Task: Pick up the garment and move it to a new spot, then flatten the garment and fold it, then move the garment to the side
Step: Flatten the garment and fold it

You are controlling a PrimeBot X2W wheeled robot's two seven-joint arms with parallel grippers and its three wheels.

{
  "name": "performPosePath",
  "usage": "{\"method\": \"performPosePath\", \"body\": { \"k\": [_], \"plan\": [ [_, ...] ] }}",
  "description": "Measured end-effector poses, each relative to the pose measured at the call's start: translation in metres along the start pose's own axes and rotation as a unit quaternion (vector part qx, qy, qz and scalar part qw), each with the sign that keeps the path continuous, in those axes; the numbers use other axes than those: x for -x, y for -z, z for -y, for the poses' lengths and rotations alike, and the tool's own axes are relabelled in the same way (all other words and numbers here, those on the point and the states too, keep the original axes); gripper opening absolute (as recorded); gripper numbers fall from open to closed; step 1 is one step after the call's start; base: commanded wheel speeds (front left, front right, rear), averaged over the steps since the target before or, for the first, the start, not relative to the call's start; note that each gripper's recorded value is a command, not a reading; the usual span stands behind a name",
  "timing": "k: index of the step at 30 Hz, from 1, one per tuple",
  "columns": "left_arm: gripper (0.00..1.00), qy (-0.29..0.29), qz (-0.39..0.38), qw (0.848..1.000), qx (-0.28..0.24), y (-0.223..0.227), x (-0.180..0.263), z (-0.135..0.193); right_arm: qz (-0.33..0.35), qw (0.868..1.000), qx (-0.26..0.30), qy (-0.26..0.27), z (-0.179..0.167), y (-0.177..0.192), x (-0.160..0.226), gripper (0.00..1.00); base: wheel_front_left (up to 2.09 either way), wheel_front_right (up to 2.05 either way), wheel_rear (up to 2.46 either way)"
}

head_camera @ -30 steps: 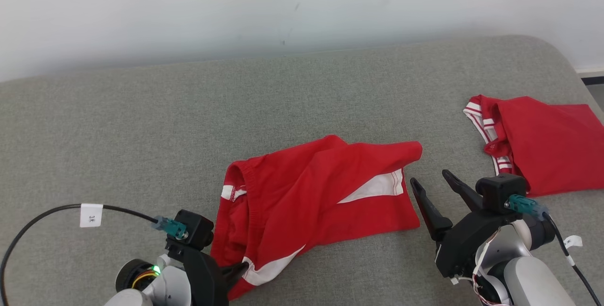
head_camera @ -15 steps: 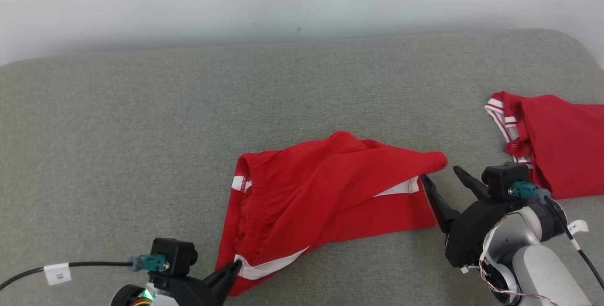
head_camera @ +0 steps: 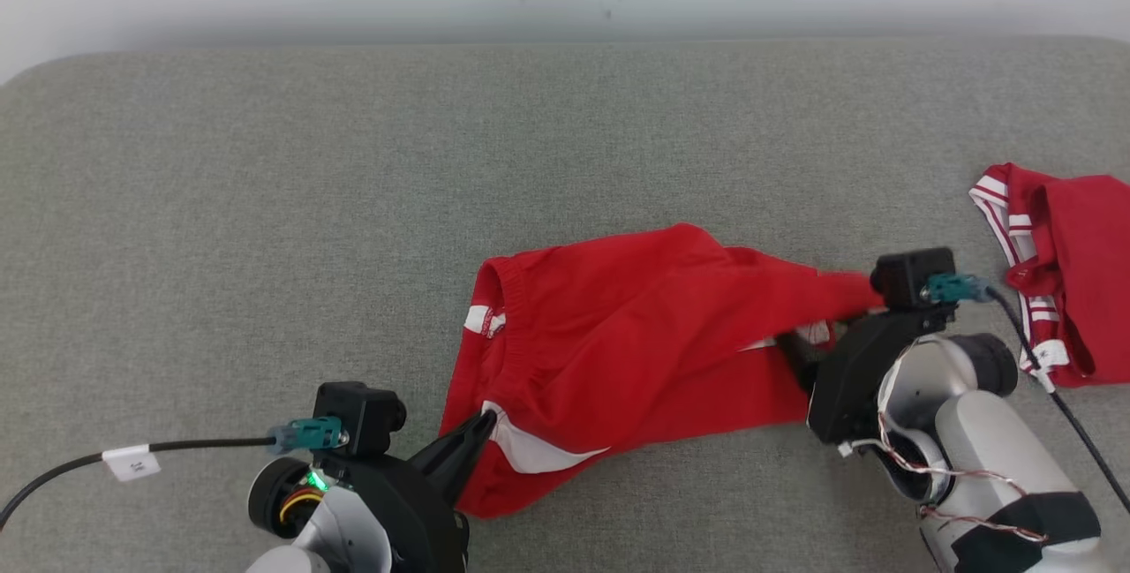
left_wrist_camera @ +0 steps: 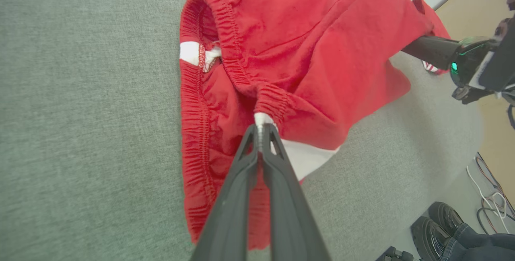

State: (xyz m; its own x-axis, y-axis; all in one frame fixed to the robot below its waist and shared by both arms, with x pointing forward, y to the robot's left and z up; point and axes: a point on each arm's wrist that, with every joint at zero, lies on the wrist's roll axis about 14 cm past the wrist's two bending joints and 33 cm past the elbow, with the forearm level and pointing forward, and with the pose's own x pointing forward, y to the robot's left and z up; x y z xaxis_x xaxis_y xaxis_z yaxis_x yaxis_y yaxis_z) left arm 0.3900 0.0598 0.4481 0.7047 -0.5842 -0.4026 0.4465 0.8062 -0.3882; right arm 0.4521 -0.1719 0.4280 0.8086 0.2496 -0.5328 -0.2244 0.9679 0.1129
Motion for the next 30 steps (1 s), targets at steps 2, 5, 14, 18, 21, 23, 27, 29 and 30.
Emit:
{"method": "performPosePath", "body": {
  "k": [2, 5, 14, 18, 21, 23, 27, 29, 30],
  "plan": [
    [0.0, 0.002, 0.003, 1.0, 0.0, -0.002, -0.001, 0.001, 0.021, 1.0, 0.0, 0.001, 0.001, -0.01, -0.002, 1.0, 0.0, 0.0, 0.0],
    [0.0, 0.003, 0.003, 1.0, 0.0, -0.002, -0.002, 0.002, 0.044, 0.999, -0.001, 0.002, 0.002, -0.021, -0.002, 1.0, 0.0, 0.0, 0.0],
    [0.0, 0.003, 0.0, 1.0, 0.003, 0.0, -0.003, 0.001, -0.024, 1.0, 0.001, 0.015, 0.012, 0.003, -0.009, 1.0, 0.0, 0.0, 0.0],
    [0.0, 0.001, 0.001, 1.0, 0.005, -0.002, -0.004, -0.002, -0.051, 0.999, 0.001, 0.019, 0.016, 0.012, -0.014, 1.0, 0.0, 0.0, 0.0],
    [0.0, 0.0, -0.001, 1.0, 0.006, -0.001, -0.004, -0.003, -0.065, 0.998, -0.002, 0.019, 0.017, 0.014, -0.017, 1.0, 0.0, 0.0, 0.0],
    [0.0, -0.001, -0.001, 1.0, 0.007, -0.001, -0.003, -0.004, -0.071, 0.997, -0.005, 0.017, 0.015, 0.014, -0.019, 1.0, 0.0, 0.0, 0.0],
    [0.0, -0.003, -0.001, 1.0, 0.008, -0.001, -0.003, -0.005, -0.066, 0.998, -0.005, 0.009, 0.01, 0.01, -0.02, 0.77, 0.0, 0.0, 0.0],
    [0.0, -0.002, 0.001, 1.0, 0.008, -0.001, -0.002, -0.004, -0.057, 0.998, 0.001, 0.011, 0.01, 0.009, -0.018, 0.87, 0.0, 0.0, 0.0],
    [0.0, -0.002, 0.002, 1.0, 0.007, -0.002, -0.001, -0.003, -0.055, 0.998, 0.003, 0.013, 0.011, 0.009, -0.017, 0.9, 0.0, 0.0, 0.0]
  ]
}}
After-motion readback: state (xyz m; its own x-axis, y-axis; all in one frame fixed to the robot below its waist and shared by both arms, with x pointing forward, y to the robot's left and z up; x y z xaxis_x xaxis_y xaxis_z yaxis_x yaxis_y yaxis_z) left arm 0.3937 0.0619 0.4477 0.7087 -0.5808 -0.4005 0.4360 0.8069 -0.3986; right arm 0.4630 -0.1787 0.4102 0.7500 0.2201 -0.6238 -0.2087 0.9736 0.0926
